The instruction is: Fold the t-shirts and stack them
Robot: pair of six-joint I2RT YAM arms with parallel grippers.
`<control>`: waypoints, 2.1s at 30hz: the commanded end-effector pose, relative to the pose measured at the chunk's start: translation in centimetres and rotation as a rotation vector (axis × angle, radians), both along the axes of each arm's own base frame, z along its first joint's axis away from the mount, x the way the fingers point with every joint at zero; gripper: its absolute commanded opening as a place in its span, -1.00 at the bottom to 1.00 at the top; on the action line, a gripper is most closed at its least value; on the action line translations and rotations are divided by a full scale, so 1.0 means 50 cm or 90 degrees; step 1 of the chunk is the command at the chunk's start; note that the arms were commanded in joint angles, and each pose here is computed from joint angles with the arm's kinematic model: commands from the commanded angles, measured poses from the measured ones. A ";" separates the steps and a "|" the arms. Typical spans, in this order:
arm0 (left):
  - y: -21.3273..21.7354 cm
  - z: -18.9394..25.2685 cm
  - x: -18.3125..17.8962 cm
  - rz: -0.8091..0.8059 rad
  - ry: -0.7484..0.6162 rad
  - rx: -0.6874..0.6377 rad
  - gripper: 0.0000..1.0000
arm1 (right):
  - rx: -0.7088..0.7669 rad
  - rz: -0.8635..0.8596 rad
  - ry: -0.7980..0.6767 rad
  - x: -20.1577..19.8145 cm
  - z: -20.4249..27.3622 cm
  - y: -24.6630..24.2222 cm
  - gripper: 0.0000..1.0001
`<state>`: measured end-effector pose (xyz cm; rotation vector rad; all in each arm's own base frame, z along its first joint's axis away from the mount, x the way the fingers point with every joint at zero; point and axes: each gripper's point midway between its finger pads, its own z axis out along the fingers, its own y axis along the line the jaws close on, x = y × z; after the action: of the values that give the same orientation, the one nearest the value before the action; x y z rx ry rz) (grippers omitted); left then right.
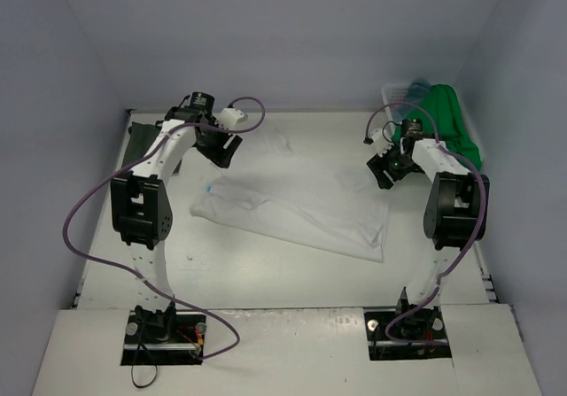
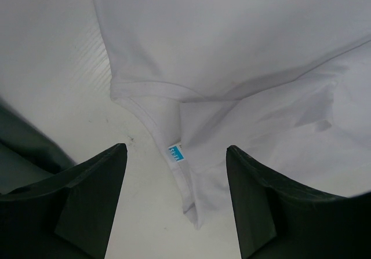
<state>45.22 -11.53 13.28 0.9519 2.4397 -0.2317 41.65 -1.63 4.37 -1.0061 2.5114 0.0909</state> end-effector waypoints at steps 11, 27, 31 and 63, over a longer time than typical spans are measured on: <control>-0.022 0.040 0.038 0.002 -0.051 -0.027 0.28 | 0.007 -0.009 -0.019 0.061 -0.036 -0.071 0.25; -0.023 0.019 0.031 -0.003 -0.052 -0.027 0.28 | 0.024 0.201 -0.002 0.031 -0.058 0.109 0.27; -0.019 0.005 0.018 -0.005 -0.045 -0.022 0.28 | 0.030 0.227 -0.003 0.022 -0.051 0.157 0.27; -0.012 0.003 0.021 -0.008 -0.051 -0.008 0.28 | -0.041 0.198 -0.050 0.098 -0.016 0.082 0.29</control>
<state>44.73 -11.68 8.79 0.9642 2.4867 -0.2495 44.76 3.16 1.67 -1.3966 2.3275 0.1237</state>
